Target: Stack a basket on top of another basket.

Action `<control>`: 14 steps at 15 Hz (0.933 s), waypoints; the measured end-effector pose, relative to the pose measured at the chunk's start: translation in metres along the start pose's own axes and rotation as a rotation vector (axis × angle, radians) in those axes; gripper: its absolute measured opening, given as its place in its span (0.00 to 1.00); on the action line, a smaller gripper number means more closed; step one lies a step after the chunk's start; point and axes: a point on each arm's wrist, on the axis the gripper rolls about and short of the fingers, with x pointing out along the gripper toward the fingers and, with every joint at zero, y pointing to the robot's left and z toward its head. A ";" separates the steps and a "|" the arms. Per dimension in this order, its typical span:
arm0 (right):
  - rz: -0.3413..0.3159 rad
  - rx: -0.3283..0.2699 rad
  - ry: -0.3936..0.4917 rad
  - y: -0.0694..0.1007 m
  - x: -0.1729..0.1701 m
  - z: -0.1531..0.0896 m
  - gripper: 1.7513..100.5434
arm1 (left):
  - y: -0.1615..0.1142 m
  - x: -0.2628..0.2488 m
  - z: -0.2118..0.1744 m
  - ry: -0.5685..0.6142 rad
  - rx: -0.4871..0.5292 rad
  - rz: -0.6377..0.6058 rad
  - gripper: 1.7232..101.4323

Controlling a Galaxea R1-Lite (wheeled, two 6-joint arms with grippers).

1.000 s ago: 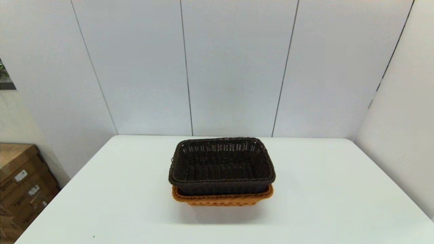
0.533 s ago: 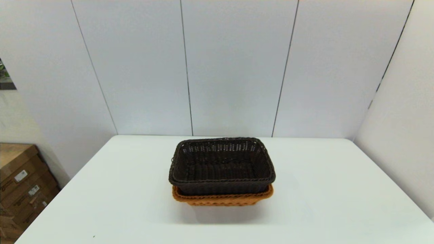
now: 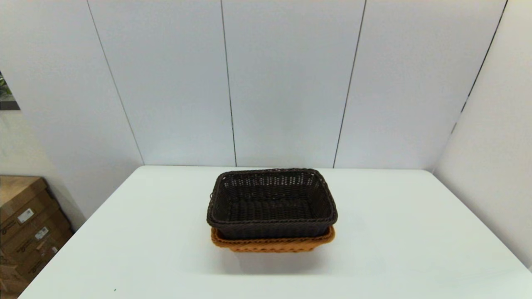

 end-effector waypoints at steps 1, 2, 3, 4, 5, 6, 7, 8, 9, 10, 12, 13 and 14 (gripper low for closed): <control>0.006 -0.005 -0.014 0.000 -0.001 0.001 0.96 | 0.000 0.000 0.000 0.000 0.000 0.000 0.96; 0.010 -0.008 -0.025 0.000 -0.003 0.000 0.97 | 0.000 0.000 0.000 0.000 -0.001 0.000 0.96; 0.016 -0.009 -0.031 -0.001 -0.003 -0.001 0.96 | 0.000 0.000 0.000 0.000 0.000 0.000 0.96; 0.020 -0.012 -0.029 -0.001 -0.003 -0.004 0.96 | 0.000 0.000 0.000 0.000 0.000 0.000 0.96; 0.025 -0.015 -0.030 -0.002 -0.002 -0.006 0.97 | 0.000 0.000 0.000 0.000 -0.001 0.000 0.96; 0.028 -0.018 -0.029 -0.003 -0.001 -0.010 0.97 | 0.000 0.000 0.000 0.000 0.000 0.000 0.96; 0.035 -0.026 -0.030 -0.003 0.000 -0.014 0.97 | 0.000 0.000 0.000 0.000 0.000 0.000 0.96; 0.040 -0.047 -0.026 -0.005 0.003 -0.020 0.97 | 0.000 0.000 0.000 0.000 0.000 0.000 0.96; 0.041 -0.080 -0.021 -0.006 0.006 -0.028 0.96 | 0.000 0.000 0.000 0.000 0.000 0.000 0.96; 0.045 -0.115 -0.026 -0.007 0.009 -0.035 0.97 | 0.000 0.000 0.000 0.000 0.000 0.000 0.96; 0.053 -0.151 -0.055 -0.009 0.010 -0.045 0.97 | 0.000 0.000 0.000 0.000 0.000 0.000 0.96; 0.062 -0.157 -0.077 -0.009 0.010 -0.047 0.97 | 0.000 0.000 0.000 0.000 0.000 0.000 0.96; 0.070 -0.163 -0.108 -0.009 0.012 -0.049 0.97 | 0.000 0.000 0.000 0.000 0.000 0.000 0.96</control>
